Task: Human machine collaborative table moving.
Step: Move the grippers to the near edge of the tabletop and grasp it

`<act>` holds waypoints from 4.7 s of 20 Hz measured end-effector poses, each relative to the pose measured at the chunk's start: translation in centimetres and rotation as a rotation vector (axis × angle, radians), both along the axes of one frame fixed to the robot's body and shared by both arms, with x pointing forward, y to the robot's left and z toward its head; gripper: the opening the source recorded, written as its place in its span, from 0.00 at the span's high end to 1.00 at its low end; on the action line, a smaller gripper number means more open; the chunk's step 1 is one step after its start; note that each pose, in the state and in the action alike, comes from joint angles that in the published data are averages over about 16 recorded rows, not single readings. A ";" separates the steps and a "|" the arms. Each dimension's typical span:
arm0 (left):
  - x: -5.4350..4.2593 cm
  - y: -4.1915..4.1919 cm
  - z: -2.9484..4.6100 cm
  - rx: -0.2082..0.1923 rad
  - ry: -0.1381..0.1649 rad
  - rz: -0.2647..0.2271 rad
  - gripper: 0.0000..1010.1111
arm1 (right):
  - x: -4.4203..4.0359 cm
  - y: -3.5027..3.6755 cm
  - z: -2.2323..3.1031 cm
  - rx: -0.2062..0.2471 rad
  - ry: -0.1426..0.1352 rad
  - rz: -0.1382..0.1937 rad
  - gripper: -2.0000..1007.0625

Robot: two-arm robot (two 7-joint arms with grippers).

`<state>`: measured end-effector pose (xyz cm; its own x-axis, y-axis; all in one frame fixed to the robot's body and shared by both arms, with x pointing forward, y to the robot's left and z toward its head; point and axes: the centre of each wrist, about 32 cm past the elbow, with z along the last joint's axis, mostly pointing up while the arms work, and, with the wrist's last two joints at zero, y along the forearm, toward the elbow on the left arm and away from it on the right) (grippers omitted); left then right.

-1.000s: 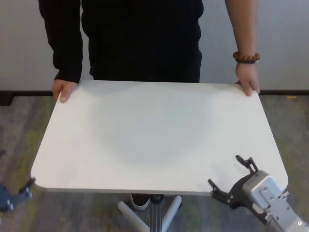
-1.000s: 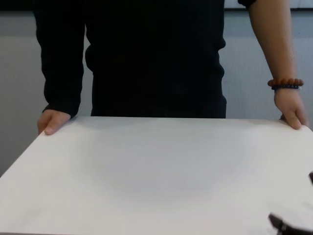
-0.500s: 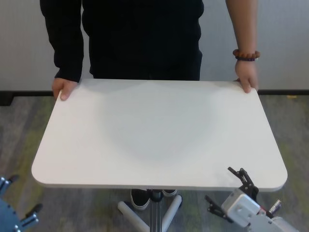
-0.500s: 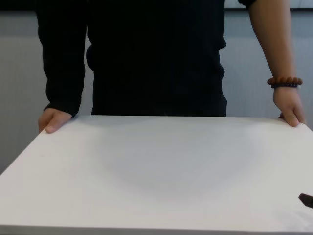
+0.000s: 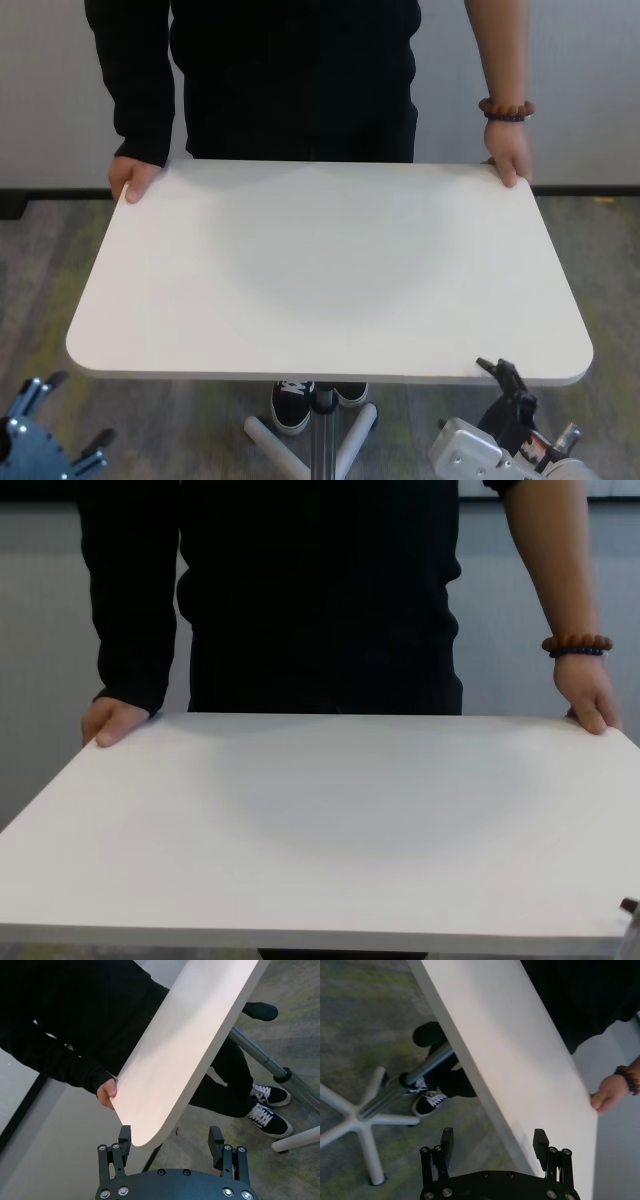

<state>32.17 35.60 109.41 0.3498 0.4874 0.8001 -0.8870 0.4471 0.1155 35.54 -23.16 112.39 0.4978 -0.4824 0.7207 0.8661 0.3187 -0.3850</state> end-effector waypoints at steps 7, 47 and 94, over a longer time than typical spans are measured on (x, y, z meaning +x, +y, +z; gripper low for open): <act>0.55 -1.84 -1.54 -0.001 -0.028 -0.002 0.01 | -0.12 0.71 0.01 -0.101 -0.059 -0.025 0.00; 2.35 -8.18 -4.98 0.337 -0.187 0.074 0.01 | 1.26 1.18 -0.86 -0.246 -0.077 -0.053 0.00; 5.80 -9.24 -5.28 0.301 -0.163 0.118 0.01 | 2.39 2.94 -1.66 -0.505 -0.147 -0.003 0.00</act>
